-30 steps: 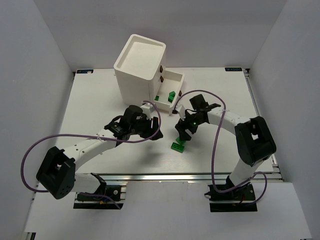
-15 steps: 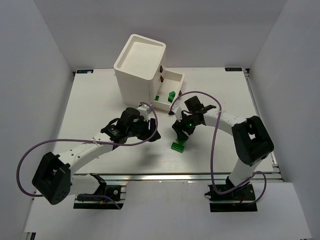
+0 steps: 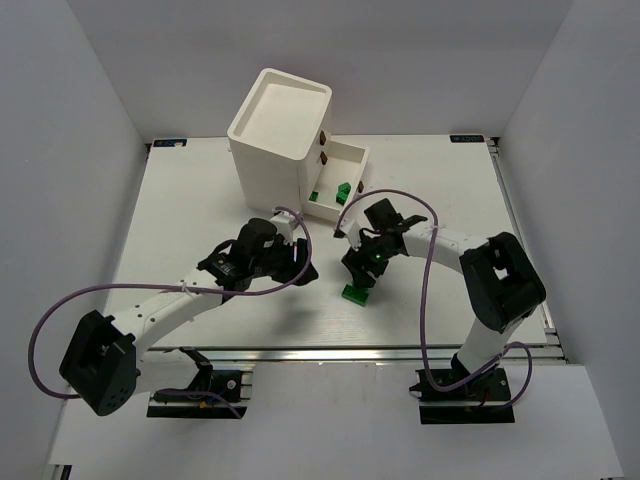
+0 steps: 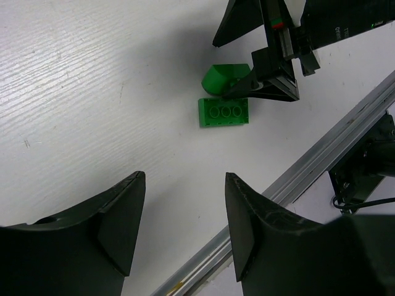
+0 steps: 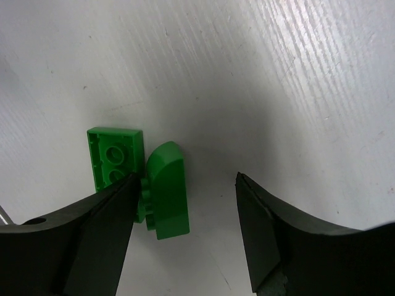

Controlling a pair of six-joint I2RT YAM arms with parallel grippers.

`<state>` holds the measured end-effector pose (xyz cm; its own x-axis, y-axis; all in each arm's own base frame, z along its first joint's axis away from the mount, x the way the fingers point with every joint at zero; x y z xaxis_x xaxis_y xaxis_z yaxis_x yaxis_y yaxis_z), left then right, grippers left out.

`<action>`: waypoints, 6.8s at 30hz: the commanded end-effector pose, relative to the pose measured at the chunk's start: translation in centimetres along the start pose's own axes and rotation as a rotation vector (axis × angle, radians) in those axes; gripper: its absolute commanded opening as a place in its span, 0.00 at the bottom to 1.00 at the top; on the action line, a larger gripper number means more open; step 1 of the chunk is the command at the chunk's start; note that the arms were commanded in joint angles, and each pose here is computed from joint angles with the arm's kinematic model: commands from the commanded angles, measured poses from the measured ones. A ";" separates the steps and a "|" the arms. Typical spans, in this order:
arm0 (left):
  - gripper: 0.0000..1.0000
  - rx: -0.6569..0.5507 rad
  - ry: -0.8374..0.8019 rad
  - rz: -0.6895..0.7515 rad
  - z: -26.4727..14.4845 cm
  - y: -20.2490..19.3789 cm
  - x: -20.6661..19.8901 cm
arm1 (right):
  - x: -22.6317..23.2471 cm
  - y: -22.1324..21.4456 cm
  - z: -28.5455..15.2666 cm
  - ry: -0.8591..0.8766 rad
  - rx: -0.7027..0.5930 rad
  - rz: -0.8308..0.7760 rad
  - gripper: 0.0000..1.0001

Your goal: Sort the legos into containers by color

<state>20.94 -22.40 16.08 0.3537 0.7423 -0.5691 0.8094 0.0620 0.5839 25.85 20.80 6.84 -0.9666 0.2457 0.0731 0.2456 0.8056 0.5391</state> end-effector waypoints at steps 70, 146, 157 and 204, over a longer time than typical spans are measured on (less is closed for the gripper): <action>0.54 -0.032 0.059 0.013 -0.2 0.2 1.0 | 3.2 1.1 -2.0 -0.017 -0.156 -0.178 0.86; 0.07 -0.702 0.468 -0.461 -12.8 28.3 9.5 | -19.6 8.7 -10.6 -0.482 -0.530 0.479 0.00; 0.81 -0.582 0.071 -0.450 -13.4 37.8 16.7 | -24.5 4.7 -4.6 -0.591 -0.298 0.484 0.00; 0.95 -0.469 0.226 -0.582 -6.7 34.6 22.3 | -27.6 15.4 0.2 -0.458 -0.612 0.567 0.21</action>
<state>55.55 -2.75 20.95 -0.1448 0.5470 -0.8245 0.7052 0.6415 0.3018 56.15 28.89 7.24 -0.5580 0.7463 0.3628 0.5817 0.0400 0.8124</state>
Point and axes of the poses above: each gripper's point midway between its finger pads, its own z axis out along the fingers, its own x axis along the line the jaws close on, y = z × x, the point moved 5 cm from there along -z, back along the fingers, and after that the axes turned 10 degrees about -z, right-handed, at the moved point
